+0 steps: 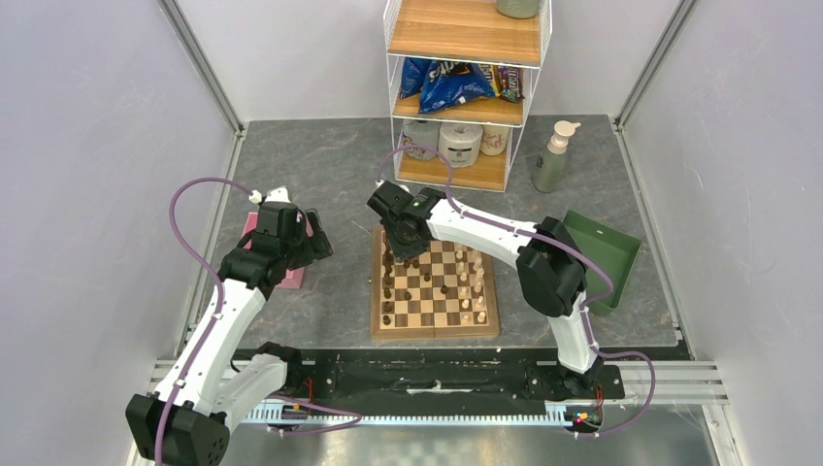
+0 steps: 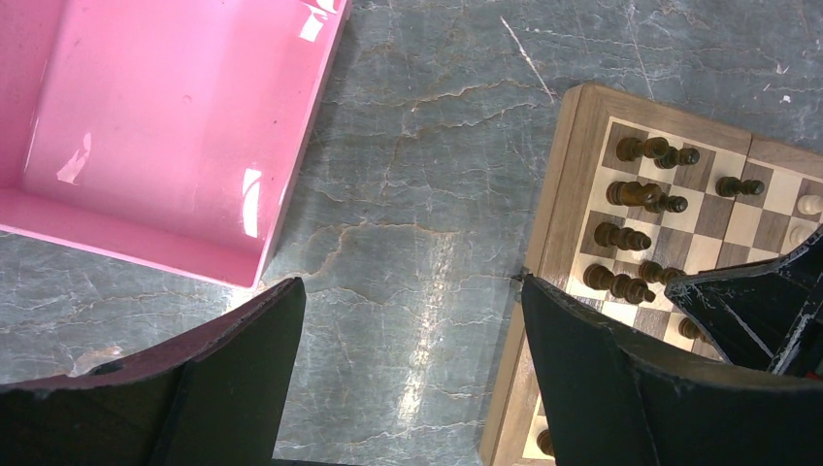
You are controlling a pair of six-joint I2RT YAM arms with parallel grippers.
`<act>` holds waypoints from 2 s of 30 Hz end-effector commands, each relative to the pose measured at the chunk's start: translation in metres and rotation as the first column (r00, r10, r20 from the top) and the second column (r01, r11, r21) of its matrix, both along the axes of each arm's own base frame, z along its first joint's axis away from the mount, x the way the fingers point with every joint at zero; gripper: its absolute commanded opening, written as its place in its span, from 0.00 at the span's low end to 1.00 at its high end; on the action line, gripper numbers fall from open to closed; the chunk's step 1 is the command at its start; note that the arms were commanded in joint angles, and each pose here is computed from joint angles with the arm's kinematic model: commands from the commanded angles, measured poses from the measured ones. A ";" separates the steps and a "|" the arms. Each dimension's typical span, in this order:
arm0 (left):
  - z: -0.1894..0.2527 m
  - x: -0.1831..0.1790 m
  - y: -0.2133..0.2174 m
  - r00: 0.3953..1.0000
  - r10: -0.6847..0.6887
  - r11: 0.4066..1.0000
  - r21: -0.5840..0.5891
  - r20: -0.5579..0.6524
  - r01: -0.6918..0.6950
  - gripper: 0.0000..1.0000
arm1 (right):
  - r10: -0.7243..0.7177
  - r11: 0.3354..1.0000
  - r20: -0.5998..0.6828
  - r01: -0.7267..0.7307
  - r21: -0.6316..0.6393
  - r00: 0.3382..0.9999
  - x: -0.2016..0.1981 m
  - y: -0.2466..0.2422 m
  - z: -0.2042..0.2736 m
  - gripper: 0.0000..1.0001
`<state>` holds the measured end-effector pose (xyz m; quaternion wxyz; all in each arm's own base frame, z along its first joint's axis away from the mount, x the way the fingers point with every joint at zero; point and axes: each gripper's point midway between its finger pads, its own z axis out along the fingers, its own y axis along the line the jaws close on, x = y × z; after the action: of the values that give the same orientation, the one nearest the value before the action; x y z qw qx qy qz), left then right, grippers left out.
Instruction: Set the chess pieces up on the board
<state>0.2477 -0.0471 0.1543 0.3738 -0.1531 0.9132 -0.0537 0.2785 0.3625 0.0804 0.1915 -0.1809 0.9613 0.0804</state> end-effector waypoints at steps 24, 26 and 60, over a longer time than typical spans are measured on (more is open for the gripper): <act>0.006 0.005 0.000 0.999 -0.029 1.000 0.014 0.032 0.028 0.88 | -0.006 1.000 -0.001 0.006 -0.028 1.000 0.004 0.002 -0.011 0.19; 0.006 0.005 0.000 0.999 -0.029 1.000 0.013 0.033 0.029 0.89 | -0.007 1.000 0.009 0.007 -0.021 1.000 0.007 0.004 -0.010 0.16; 0.005 0.005 -0.001 0.999 -0.032 0.999 0.010 0.027 0.032 0.88 | -0.031 1.000 0.039 0.031 0.007 0.999 0.021 0.020 -0.018 0.20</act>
<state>0.2476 -0.0477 0.1543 0.3734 -0.1522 0.9134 -0.0554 0.2921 0.3728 0.0568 0.1963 -0.1747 0.9625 0.0678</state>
